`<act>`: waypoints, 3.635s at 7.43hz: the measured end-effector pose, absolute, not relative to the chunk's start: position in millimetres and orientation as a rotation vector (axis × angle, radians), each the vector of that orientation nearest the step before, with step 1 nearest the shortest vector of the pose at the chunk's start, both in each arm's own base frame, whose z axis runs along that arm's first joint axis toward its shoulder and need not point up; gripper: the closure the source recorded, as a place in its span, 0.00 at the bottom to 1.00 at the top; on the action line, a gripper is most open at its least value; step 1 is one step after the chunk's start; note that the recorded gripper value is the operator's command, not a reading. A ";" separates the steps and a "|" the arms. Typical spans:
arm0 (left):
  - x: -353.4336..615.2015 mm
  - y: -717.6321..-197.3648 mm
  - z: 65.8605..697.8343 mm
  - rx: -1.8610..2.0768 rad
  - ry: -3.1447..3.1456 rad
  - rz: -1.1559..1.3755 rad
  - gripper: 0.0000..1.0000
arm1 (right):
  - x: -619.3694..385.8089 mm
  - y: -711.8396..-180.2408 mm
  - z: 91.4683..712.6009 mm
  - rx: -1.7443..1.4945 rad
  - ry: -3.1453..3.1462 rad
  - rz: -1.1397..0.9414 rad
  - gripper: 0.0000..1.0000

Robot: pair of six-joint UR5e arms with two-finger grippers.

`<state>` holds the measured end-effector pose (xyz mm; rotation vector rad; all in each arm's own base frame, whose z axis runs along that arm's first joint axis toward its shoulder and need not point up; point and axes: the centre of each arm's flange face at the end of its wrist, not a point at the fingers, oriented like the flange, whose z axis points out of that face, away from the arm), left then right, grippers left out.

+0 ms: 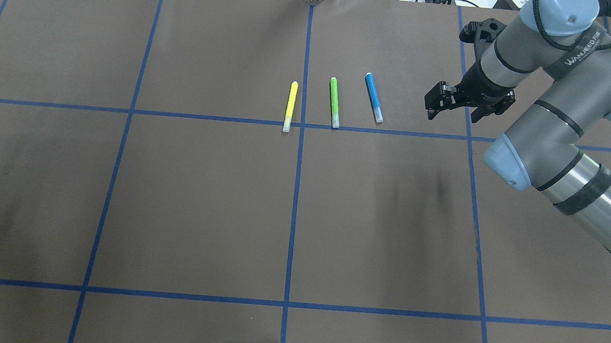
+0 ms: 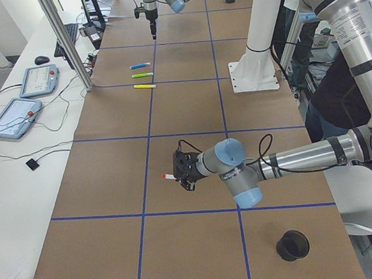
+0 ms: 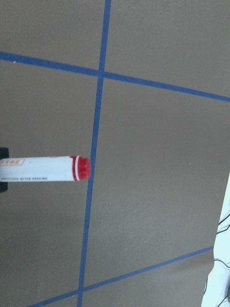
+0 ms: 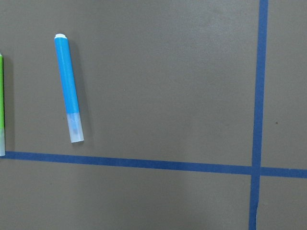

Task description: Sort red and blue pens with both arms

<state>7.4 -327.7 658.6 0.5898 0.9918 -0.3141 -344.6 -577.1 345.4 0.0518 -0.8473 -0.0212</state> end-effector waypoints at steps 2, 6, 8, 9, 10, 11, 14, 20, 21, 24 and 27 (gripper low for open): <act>-47.9 -245.8 696.7 0.678 0.967 -0.381 1.00 | -344.4 -577.3 345.3 0.052 -0.848 -0.020 0.00; -85.6 -53.7 764.3 0.809 0.781 -0.398 1.00 | -347.8 -584.8 342.6 0.055 -0.836 -0.004 0.01; -80.7 7.4 773.6 0.837 0.716 -0.397 1.00 | -352.3 -591.1 341.8 0.045 -0.831 0.018 0.01; -76.4 31.9 775.8 0.845 0.683 -0.394 1.00 | -353.1 -592.1 342.9 0.042 -0.829 0.022 0.01; -72.7 47.7 780.2 0.850 0.656 -0.394 1.00 | -353.7 -593.1 345.3 0.039 -0.825 0.024 0.01; -70.8 54.3 783.3 0.854 0.642 -0.392 1.00 | -354.3 -594.3 347.3 0.038 -0.821 0.026 0.01; -67.7 65.6 792.5 0.838 0.631 -0.399 0.72 | -355.2 -596.5 353.0 0.034 -0.811 0.032 0.01; -65.9 66.3 798.2 0.828 0.645 -0.395 0.06 | -355.3 -596.9 354.3 0.030 -0.808 0.040 0.01; -65.3 51.6 797.4 0.826 0.688 -0.370 0.06 | -355.5 -597.1 353.3 0.028 -0.809 0.048 0.01; -87.3 -93.5 800.2 0.774 0.845 -0.294 0.06 | -355.8 -597.8 350.9 0.026 -0.811 0.061 0.01; -131.2 -280.3 736.5 0.676 0.889 -0.315 0.06 | -361.3 -601.4 350.4 0.023 -0.804 0.067 0.01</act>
